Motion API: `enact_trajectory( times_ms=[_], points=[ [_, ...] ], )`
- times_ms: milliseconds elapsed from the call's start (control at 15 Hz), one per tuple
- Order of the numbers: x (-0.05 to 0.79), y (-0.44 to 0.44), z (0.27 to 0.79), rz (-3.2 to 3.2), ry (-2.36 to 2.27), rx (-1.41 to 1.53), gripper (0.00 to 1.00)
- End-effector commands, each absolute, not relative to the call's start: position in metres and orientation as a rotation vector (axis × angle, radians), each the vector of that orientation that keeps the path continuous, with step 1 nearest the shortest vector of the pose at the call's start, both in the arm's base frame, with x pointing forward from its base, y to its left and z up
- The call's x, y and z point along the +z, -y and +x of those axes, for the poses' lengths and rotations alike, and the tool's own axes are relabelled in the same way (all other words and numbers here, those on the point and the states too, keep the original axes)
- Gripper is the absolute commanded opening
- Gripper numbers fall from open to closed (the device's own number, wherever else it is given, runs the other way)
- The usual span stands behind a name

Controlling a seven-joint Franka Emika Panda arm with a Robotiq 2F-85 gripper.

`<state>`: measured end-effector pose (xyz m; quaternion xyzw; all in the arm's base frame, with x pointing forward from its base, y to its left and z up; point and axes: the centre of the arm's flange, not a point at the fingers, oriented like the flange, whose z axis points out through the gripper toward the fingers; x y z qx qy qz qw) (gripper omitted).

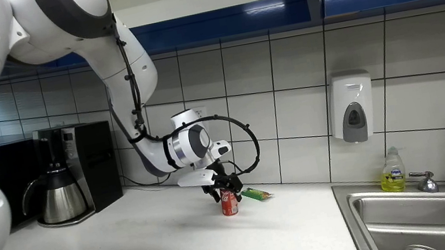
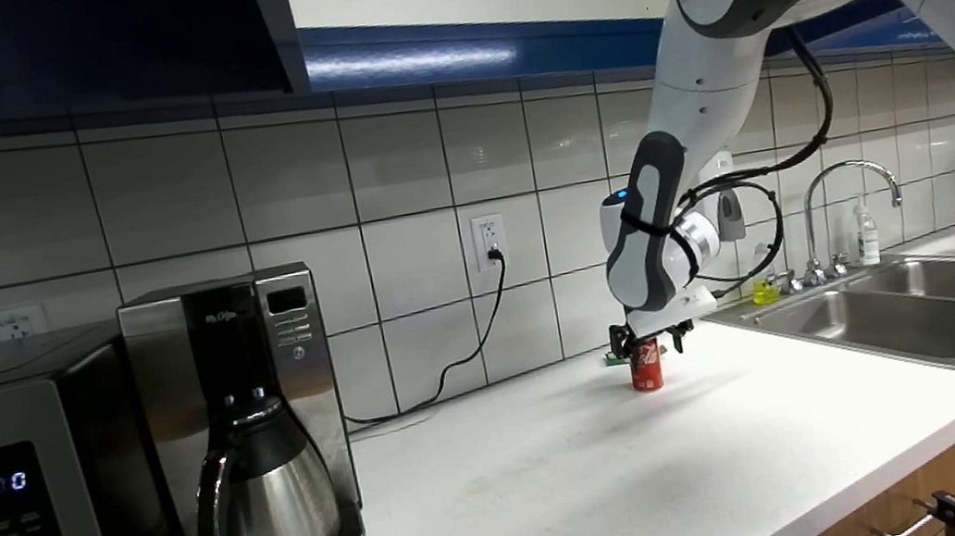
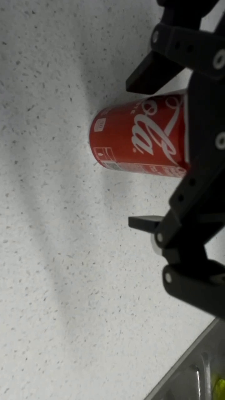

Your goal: Put the red can inside the open cabinet

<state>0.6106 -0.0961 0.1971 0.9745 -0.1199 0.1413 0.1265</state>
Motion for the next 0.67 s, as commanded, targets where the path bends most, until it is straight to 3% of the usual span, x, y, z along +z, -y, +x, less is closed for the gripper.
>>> enact_trajectory(
  times_ms=[0, 267, 333, 600],
  points=[
    [0.195, 0.092, 0.625, 2.811, 0.377, 0.454, 1.0],
    [0.193, 0.088, 0.631, 2.806, 0.375, 0.463, 1.0],
    [0.192, 0.087, 0.633, 2.803, 0.371, 0.462, 0.77],
    [0.187, 0.083, 0.637, 2.799, 0.355, 0.473, 0.49]
  ],
)
